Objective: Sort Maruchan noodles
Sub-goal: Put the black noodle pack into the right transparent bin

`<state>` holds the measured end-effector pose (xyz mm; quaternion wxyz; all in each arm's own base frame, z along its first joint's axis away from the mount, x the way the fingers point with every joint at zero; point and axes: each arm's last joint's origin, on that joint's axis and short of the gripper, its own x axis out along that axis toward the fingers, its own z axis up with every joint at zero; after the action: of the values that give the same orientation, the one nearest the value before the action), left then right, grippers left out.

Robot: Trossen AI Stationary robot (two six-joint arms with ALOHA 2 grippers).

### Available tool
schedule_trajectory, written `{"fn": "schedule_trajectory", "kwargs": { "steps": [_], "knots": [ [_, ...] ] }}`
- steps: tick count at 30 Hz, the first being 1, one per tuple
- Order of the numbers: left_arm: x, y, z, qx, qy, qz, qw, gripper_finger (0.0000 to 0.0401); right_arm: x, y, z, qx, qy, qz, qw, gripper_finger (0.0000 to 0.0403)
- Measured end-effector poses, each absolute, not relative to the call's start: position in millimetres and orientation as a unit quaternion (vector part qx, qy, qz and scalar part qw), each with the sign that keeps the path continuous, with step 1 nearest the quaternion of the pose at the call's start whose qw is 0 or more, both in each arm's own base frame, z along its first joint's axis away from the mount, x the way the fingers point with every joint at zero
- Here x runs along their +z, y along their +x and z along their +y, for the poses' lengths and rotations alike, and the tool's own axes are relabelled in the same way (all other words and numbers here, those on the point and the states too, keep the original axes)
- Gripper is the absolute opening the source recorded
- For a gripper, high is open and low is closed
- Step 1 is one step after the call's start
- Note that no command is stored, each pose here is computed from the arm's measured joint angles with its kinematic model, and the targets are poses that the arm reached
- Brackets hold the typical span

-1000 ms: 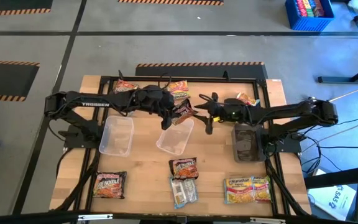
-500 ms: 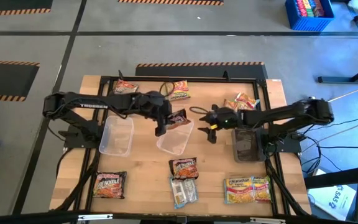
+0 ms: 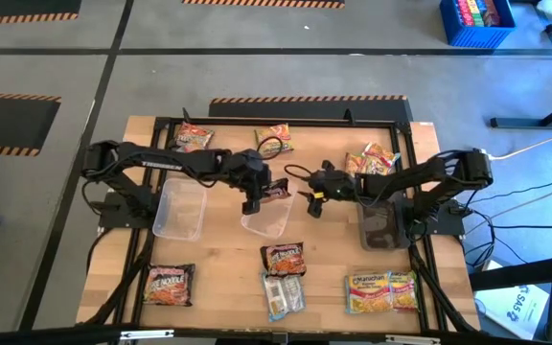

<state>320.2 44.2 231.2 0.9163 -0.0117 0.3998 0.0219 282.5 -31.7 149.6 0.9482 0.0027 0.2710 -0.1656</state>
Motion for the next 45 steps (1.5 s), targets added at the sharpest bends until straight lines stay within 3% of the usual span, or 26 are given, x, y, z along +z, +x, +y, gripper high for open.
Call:
{"fn": "schedule_trajectory", "kwargs": {
  "steps": [10, 21, 25, 40, 45],
  "knots": [
    [212, 332, 46, 0.019, -0.005, 0.410, 0.912, 0.0123, 153, 282, -45, -0.193, -0.009, 0.256, 0.947, 0.0198],
    [210, 338, 51, -0.030, 0.146, 0.395, 0.906, 0.0123, 153, 283, -50, -0.132, 0.004, 0.254, 0.958, 0.0198],
    [204, 339, 58, -0.024, 0.151, 0.404, 0.902, 0.0123, 149, 280, -50, -0.133, 0.005, 0.275, 0.952, 0.0198],
    [195, 335, 77, 0.193, 0.032, 0.429, 0.882, 0.0123, 144, 277, -48, -0.121, 0.034, 0.304, 0.944, 0.0198],
    [196, 336, 76, 0.224, -0.006, 0.410, 0.884, 0.0123, 145, 278, -47, -0.098, 0.042, 0.300, 0.948, 0.0198]
  ]
}}
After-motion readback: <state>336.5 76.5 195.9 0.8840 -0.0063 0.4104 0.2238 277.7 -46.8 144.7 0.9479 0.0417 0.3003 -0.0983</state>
